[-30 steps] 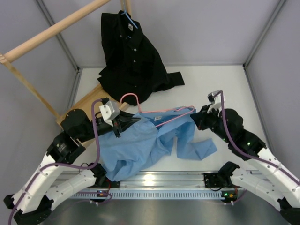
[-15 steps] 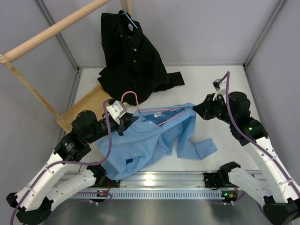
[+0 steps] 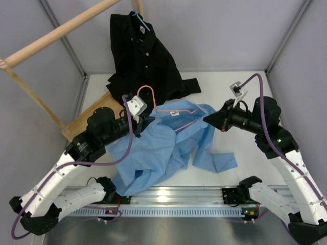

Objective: Place the shirt on the hanger

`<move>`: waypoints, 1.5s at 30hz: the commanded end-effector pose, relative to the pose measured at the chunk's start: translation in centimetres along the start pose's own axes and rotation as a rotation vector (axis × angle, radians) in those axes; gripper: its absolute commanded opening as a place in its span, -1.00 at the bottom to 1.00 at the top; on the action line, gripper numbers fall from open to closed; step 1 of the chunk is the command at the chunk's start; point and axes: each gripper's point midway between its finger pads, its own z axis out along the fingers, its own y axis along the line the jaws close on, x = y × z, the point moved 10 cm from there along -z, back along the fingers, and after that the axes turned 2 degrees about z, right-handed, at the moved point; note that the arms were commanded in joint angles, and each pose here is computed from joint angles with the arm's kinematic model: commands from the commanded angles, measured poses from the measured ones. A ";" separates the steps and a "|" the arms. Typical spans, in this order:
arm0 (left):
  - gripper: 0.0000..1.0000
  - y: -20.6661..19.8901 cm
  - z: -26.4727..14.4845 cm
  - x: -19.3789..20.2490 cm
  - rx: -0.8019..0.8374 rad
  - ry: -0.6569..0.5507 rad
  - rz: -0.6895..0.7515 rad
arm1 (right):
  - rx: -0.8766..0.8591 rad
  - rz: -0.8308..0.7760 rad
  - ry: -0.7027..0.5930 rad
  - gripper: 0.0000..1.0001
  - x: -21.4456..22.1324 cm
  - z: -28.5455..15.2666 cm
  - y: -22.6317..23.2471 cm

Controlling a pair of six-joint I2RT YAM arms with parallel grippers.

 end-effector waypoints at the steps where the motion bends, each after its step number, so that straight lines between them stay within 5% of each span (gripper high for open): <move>1: -1.00 -0.1 -0.4 -3.9 -0.010 -0.147 -0.043 | -0.192 -0.026 -0.046 -1.00 -1.6 -0.4 3.6; 8: -1.00 -0.2 0.5 -8.7 -0.019 -0.420 -0.278 | -0.309 0.032 -0.039 -1.00 0.5 2.9 6.5; 11: -1.00 -0.9 1.7 -10.7 0.103 -0.477 -0.321 | -0.301 0.031 -0.030 -1.00 1.2 4.4 7.3; 19: -1.00 -1.8 4.5 -10.9 0.265 -0.465 -0.334 | -0.152 0.016 -0.053 -1.00 2.6 4.9 5.3; 21: -1.00 -1.8 4.3 -10.6 0.263 -0.463 -0.310 | -0.064 -0.007 -0.092 -0.72 2.6 3.6 4.5; 23: -1.00 -1.6 4.3 -10.0 0.238 -0.438 -0.276 | 0.000 -0.016 -0.140 -0.06 2.6 2.0 3.7; 32: -1.00 -2.4 4.6 -7.7 0.399 -0.312 -0.090 | 0.123 -0.221 -0.096 0.51 1.1 -5.5 4.3; 39: -1.00 -3.6 6.1 -6.8 0.606 -0.234 -0.100 | 0.013 -0.368 -0.056 0.60 -0.7 -8.6 6.4; 45: -1.00 -4.7 7.2 -6.2 0.812 -0.173 -0.137 | -0.178 -0.455 -0.015 0.57 -3.2 -6.1 8.5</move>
